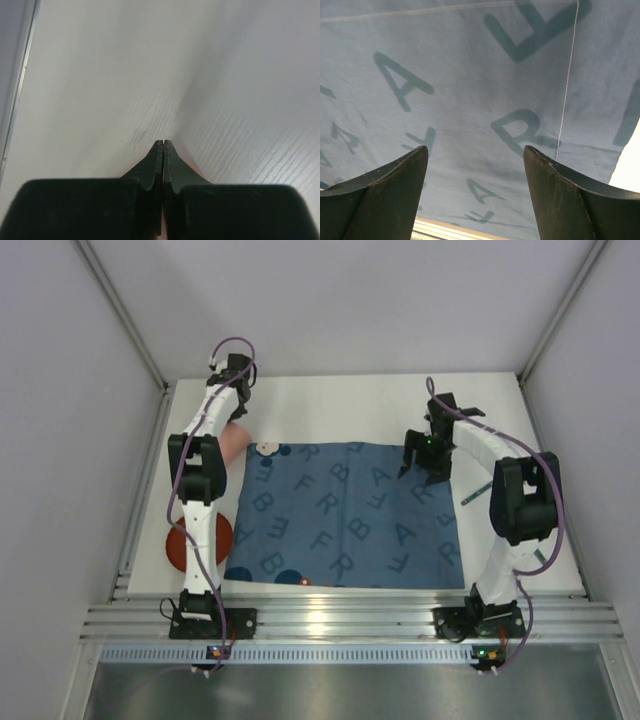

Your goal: Set the dinner table for one person

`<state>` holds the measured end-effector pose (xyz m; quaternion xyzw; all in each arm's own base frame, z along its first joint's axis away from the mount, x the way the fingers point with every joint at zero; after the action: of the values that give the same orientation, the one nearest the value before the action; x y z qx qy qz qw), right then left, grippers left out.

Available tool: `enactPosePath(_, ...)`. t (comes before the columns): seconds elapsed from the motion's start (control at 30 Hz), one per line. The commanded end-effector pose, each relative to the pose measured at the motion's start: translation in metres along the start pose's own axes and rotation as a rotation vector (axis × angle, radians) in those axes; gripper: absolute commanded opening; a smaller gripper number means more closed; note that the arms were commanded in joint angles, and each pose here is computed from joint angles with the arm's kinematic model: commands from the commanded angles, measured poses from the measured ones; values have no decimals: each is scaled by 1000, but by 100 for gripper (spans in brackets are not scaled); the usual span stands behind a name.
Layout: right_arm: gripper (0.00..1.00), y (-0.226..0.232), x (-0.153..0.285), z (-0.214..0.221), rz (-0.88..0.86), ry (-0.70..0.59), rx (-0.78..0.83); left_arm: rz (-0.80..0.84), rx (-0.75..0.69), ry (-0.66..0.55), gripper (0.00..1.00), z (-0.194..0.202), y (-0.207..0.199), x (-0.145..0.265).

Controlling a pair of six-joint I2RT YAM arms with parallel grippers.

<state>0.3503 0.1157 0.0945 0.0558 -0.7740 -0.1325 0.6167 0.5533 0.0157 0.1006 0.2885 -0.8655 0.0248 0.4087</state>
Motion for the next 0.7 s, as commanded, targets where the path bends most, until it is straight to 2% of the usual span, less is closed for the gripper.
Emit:
enactPosePath(0.0, 77, 4, 17, 2, -12, -55, 33, -21, -3, -19, 0, -12, 21, 28)
enactPosePath(0.2, 77, 5, 27, 10, -36, -79, 40, 0, 29, -42, 0, -20, 33, 62)
enactPosePath(0.5, 77, 10, 43, 29, -92, -102, 32, 189, 170, -170, 0, -56, 58, 157)
enactPosePath(0.6, 77, 10, 50, 36, -108, -114, 37, 249, 134, -142, 2, -43, 53, 157)
enactPosePath(0.63, 77, 9, 50, 40, -107, -106, 32, 265, 128, -127, 37, -40, 51, 157)
enactPosePath(0.67, 77, 9, 51, 43, -111, -108, 33, 315, 115, -103, 56, -35, 43, 159)
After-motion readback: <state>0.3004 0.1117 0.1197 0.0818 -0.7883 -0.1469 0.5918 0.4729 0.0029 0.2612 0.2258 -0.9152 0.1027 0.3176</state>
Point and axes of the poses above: each gripper's point midway between its finger pads, its own x axis back along the fingers, its own y axis along the line the jaws close on, z = x × y, the point moved 3 cm from there along x, back along the fingers, and after that the axes turned 4 degrees about x, right-handed, at the moved point
